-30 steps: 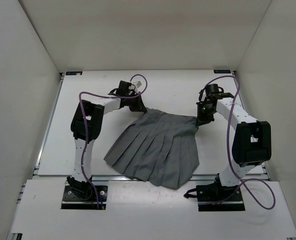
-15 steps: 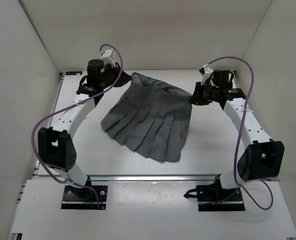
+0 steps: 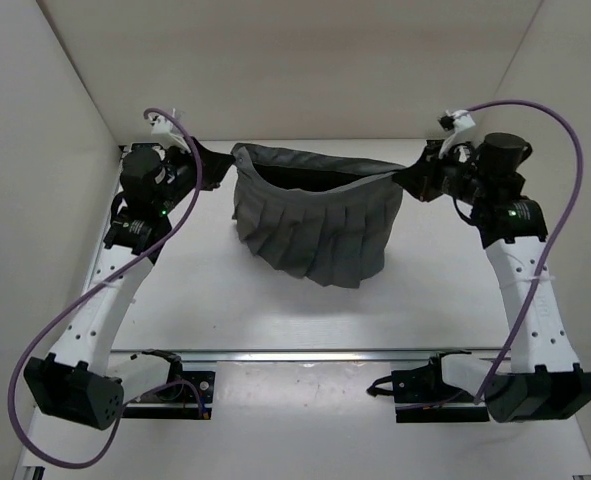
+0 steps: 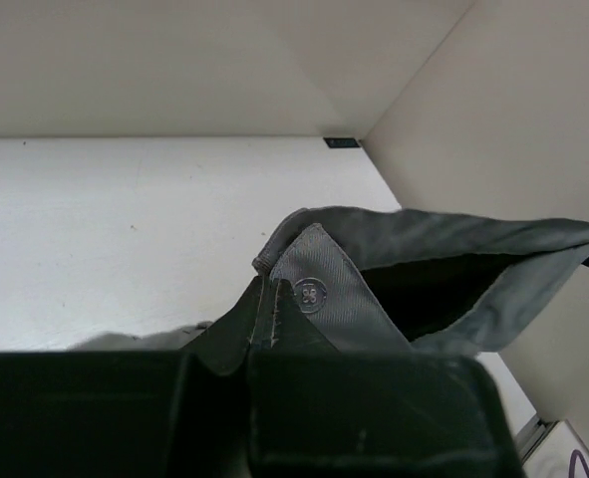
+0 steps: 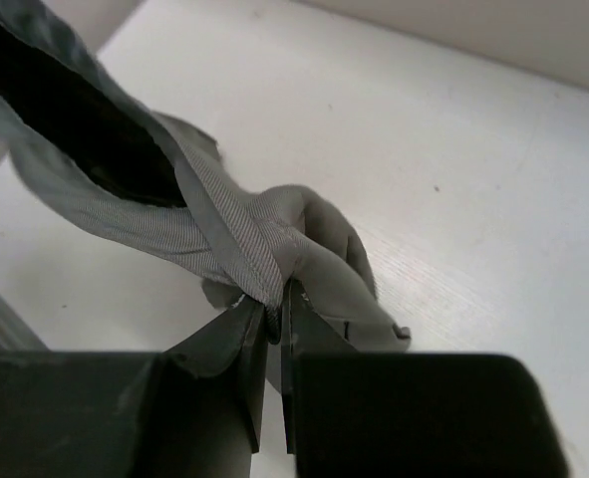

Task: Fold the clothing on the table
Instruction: Flatten the skirt out

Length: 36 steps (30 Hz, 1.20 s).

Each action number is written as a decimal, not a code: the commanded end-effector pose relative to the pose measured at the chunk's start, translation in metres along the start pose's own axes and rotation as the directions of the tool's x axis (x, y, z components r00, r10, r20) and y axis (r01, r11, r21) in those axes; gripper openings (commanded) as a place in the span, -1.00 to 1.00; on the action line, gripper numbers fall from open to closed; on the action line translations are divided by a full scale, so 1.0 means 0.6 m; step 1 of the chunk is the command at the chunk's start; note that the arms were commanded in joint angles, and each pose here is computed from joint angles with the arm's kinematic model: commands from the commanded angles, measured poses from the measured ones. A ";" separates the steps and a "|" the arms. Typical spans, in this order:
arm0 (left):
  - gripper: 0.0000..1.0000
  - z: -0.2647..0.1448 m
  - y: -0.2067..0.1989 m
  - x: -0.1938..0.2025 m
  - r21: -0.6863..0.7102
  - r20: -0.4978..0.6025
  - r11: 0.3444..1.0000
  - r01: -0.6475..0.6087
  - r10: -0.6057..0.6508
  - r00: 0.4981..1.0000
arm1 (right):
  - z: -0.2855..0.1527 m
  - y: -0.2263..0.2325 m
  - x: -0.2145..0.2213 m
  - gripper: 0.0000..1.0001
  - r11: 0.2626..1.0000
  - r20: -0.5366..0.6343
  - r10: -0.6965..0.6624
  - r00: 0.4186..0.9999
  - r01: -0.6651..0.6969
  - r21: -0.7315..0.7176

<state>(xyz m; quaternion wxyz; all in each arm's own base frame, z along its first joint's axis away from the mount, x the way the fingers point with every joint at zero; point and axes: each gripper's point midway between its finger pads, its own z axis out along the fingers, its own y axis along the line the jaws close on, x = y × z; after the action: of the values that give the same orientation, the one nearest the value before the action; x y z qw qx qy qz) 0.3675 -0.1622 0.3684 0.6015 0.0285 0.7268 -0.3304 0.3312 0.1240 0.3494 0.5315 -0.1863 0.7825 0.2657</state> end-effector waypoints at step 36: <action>-1.00 0.016 0.045 0.094 -0.062 -0.060 0.989 0.133 -0.136 0.989 | 0.121 -0.040 0.170 -1.00 0.927 -0.172 0.256 0.951 -0.292 -0.237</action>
<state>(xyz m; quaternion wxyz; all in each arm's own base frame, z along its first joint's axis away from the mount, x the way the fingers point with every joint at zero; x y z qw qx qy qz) 0.3790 -0.1610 0.2756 0.5296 -0.0407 0.7800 -0.3307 0.3522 0.1421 0.2390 0.3880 -0.1470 0.8103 0.4139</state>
